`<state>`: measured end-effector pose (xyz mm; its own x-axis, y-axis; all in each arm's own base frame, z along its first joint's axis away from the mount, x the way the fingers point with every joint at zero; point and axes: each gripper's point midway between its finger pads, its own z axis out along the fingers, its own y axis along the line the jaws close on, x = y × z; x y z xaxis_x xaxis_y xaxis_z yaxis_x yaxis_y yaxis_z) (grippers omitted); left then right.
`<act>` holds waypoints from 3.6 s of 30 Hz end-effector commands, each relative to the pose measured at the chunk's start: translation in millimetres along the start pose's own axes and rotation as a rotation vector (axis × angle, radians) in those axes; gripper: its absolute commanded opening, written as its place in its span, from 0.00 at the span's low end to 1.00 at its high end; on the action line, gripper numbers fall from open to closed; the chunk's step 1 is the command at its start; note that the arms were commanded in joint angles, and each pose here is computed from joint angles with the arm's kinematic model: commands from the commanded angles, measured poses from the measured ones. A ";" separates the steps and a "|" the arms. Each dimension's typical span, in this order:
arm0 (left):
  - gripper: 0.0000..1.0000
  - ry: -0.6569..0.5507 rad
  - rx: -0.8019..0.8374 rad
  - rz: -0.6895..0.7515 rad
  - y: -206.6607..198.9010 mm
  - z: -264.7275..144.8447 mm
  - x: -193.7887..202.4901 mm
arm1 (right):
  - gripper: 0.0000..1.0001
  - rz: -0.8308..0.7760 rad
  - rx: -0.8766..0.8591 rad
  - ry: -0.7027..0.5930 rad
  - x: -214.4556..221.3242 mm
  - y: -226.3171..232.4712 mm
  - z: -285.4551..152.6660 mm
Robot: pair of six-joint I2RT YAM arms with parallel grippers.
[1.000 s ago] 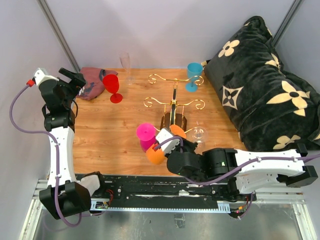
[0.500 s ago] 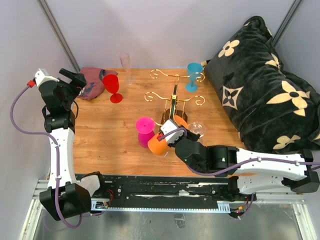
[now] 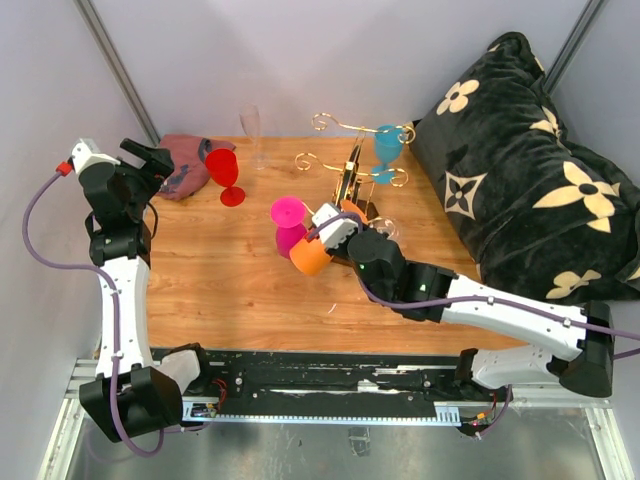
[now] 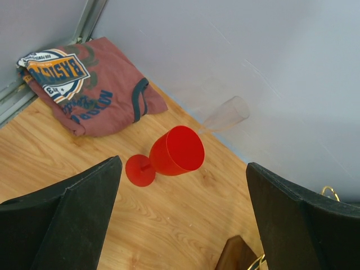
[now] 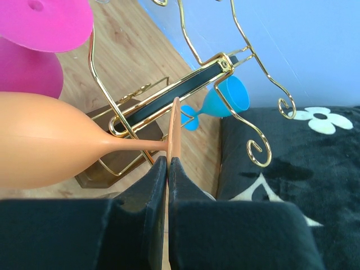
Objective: Take the wine glass off the wine glass rack
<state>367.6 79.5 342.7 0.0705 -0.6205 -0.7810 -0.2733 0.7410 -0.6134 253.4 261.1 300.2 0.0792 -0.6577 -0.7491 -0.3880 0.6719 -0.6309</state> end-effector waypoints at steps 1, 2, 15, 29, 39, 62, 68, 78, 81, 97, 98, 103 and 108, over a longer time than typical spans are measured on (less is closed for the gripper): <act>0.98 -0.039 0.026 0.010 -5.6 -5.5 -10.2 | 0.01 -0.032 0.006 0.000 0.9 -5.9 26.5; 0.98 -0.039 0.024 0.012 -5.1 -5.2 -10.0 | 0.01 -0.029 0.011 -0.003 -0.4 -7.7 31.0; 0.99 -0.039 0.030 0.017 -5.9 -6.6 -9.7 | 0.01 -0.018 -0.035 -0.021 -24.3 -0.9 82.5; 0.99 -0.034 0.060 0.012 -9.8 -9.7 -6.8 | 0.01 -0.029 -0.123 -0.073 -56.0 26.4 35.7; 0.99 -0.034 0.050 0.026 -7.9 -12.6 -6.9 | 0.01 0.222 -0.370 -0.055 -61.1 60.3 -19.2; 0.98 -0.012 0.081 0.018 -13.8 -12.0 -3.0 | 0.01 1.422 -0.956 0.232 103.6 132.4 -71.1; 0.98 -0.009 0.080 0.025 -13.2 -10.5 -2.3 | 0.01 1.553 -1.029 0.288 130.1 142.4 -65.3; 0.98 0.000 0.082 0.025 -11.1 -8.2 2.2 | 0.01 1.539 -1.070 0.419 174.5 162.5 -43.6; 0.98 0.002 0.082 0.028 -10.7 -7.6 2.8 | 0.01 1.525 -1.072 0.425 182.0 167.7 -33.2; 0.98 0.011 0.085 0.041 -12.7 -6.7 1.8 | 0.03 1.541 -1.054 0.537 235.6 186.4 5.1; 0.98 0.013 0.086 0.040 -12.7 -6.5 2.3 | 0.04 1.527 -1.041 0.560 241.6 188.5 4.7; 0.98 0.026 0.090 0.033 -11.8 -4.1 6.7 | 0.11 1.486 -0.977 0.629 260.3 189.5 4.5; 0.98 0.025 0.089 0.034 -11.7 -4.0 6.6 | 0.20 1.444 -0.913 0.688 273.9 186.5 3.4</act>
<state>366.0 66.3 336.0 0.0226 -0.6121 -0.7905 -0.2154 0.7691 -0.6017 196.7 236.8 14.1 -0.9874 -0.0109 -0.1577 -0.1504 0.3718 0.9160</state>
